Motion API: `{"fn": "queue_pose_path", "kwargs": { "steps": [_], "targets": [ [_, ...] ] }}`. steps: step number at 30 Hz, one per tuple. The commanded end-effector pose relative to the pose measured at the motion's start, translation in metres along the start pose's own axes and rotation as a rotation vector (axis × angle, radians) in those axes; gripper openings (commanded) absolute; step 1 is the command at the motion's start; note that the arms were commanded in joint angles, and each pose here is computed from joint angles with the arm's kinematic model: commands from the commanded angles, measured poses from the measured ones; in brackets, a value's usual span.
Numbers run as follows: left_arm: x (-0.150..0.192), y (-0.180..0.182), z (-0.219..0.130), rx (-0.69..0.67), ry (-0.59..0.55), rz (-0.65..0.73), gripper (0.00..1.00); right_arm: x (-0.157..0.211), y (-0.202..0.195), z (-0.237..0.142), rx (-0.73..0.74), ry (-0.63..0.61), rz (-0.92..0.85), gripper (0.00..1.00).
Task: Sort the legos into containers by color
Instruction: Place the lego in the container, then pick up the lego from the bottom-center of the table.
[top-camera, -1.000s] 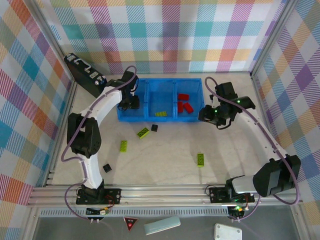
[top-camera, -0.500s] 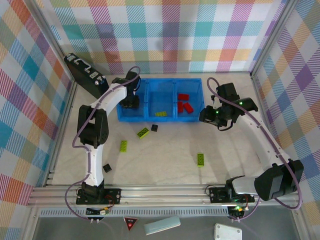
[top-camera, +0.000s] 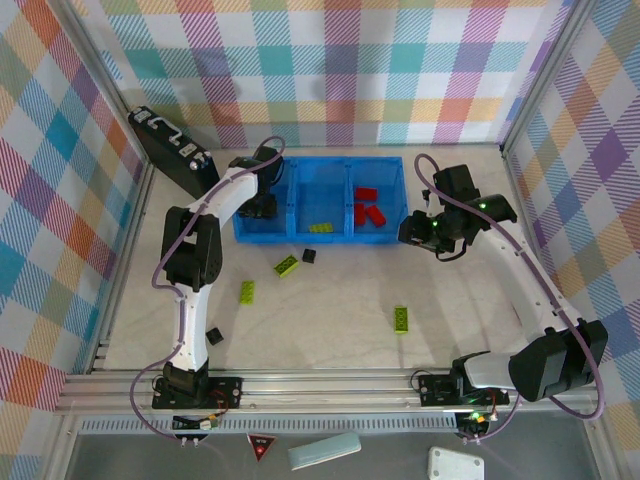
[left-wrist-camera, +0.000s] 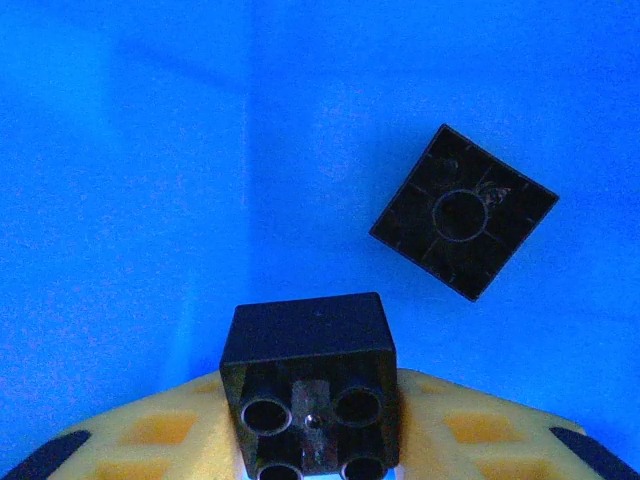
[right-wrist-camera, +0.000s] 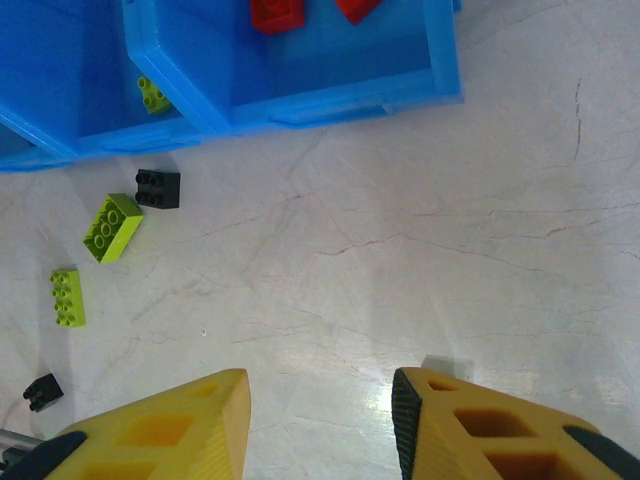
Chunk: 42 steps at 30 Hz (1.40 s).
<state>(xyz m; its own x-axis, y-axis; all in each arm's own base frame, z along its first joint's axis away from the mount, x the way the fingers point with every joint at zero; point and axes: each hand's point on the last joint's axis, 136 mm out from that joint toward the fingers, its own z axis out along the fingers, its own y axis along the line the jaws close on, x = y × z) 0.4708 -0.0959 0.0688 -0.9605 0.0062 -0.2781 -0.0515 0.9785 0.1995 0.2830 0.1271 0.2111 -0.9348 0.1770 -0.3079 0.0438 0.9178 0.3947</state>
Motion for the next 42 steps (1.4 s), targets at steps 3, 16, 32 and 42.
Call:
{"fn": "queue_pose_path", "kwargs": {
  "steps": [3, 16, 32, 42],
  "targets": [
    [0.010, 0.005, 0.013, -0.064, 0.042, 0.026, 0.41, 0.001, 0.008, -0.007, -0.032, -0.006, -0.010, 0.44],
    [0.012, 0.001, 0.014, -0.053, 0.047, 0.022, 0.46, 0.003, 0.010, -0.011, -0.037, -0.014, -0.013, 0.44],
    [0.013, -0.010, -0.046, 0.133, 0.000, -0.031, 0.46, 0.012, 0.007, 0.006, -0.002, 0.026, -0.014, 0.43],
    [0.033, 0.004, -0.091, 0.240, -0.026, -0.055, 0.47, 0.027, 0.002, 0.025, 0.070, 0.077, -0.021, 0.43]
  ]
}}
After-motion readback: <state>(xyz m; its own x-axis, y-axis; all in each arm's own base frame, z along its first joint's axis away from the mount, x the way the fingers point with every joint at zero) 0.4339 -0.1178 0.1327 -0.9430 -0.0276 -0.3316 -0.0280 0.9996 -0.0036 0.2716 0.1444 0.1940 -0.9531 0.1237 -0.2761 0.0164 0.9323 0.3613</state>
